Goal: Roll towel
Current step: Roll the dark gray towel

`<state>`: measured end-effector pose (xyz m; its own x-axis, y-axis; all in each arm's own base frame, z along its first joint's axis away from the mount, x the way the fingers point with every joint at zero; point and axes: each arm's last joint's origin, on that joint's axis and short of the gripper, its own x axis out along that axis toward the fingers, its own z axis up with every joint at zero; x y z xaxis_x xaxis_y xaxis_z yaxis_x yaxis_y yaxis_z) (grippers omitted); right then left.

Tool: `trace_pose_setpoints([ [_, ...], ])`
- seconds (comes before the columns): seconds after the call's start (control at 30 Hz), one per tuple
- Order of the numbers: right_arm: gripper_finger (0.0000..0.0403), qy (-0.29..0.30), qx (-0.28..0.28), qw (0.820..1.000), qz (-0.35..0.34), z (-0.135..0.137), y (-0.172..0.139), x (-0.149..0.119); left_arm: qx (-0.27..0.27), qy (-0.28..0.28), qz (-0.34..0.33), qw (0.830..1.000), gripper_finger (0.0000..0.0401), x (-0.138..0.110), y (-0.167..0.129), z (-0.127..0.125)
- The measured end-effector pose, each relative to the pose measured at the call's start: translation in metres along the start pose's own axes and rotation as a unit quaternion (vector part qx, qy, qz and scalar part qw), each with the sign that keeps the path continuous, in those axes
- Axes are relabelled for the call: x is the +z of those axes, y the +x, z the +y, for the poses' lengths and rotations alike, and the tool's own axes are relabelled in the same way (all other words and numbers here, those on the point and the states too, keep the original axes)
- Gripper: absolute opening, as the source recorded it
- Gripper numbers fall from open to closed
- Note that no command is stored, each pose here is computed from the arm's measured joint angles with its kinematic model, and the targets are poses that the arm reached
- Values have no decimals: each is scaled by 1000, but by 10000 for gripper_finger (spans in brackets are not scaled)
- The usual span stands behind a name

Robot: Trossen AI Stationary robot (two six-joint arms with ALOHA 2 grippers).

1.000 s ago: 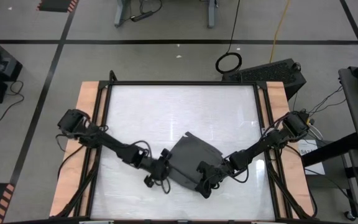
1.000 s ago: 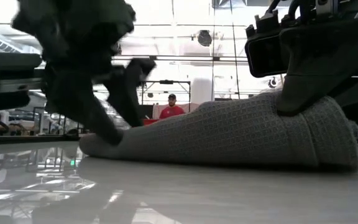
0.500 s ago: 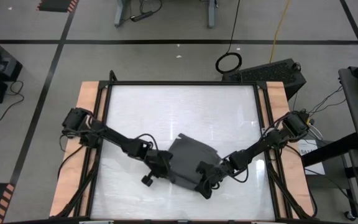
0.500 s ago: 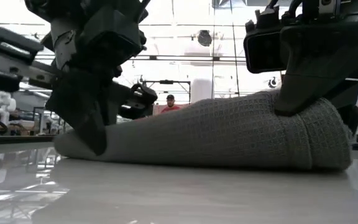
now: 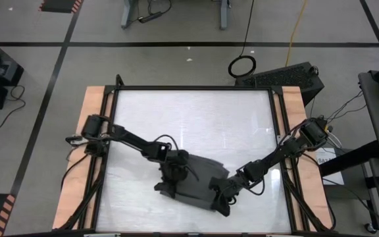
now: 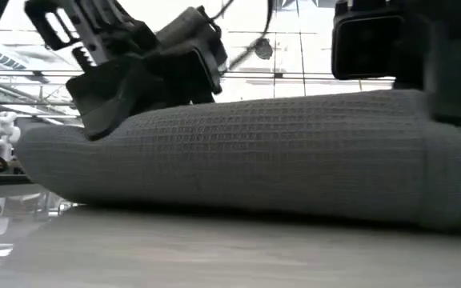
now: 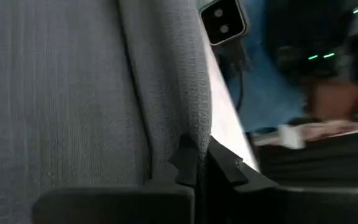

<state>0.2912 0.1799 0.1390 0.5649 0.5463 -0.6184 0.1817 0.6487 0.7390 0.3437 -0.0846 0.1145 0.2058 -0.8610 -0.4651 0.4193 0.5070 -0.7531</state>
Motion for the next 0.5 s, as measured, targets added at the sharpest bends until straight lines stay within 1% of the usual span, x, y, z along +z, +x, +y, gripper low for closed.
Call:
trace_pose_setpoints([
  [0.1,54,3,4,1000,21,0,0,-2,-34,-40,11,999,13,5,8,8],
  [0.17,54,3,5,1000,25,0,0,-3,-42,-55,14,997,14,9,11,11],
  [0.33,55,-3,8,999,33,3,1,-10,-35,-90,8,995,16,18,12,14],
  [0.5,55,-27,9,999,26,16,-4,-24,-17,-101,3,995,16,22,9,16],
])
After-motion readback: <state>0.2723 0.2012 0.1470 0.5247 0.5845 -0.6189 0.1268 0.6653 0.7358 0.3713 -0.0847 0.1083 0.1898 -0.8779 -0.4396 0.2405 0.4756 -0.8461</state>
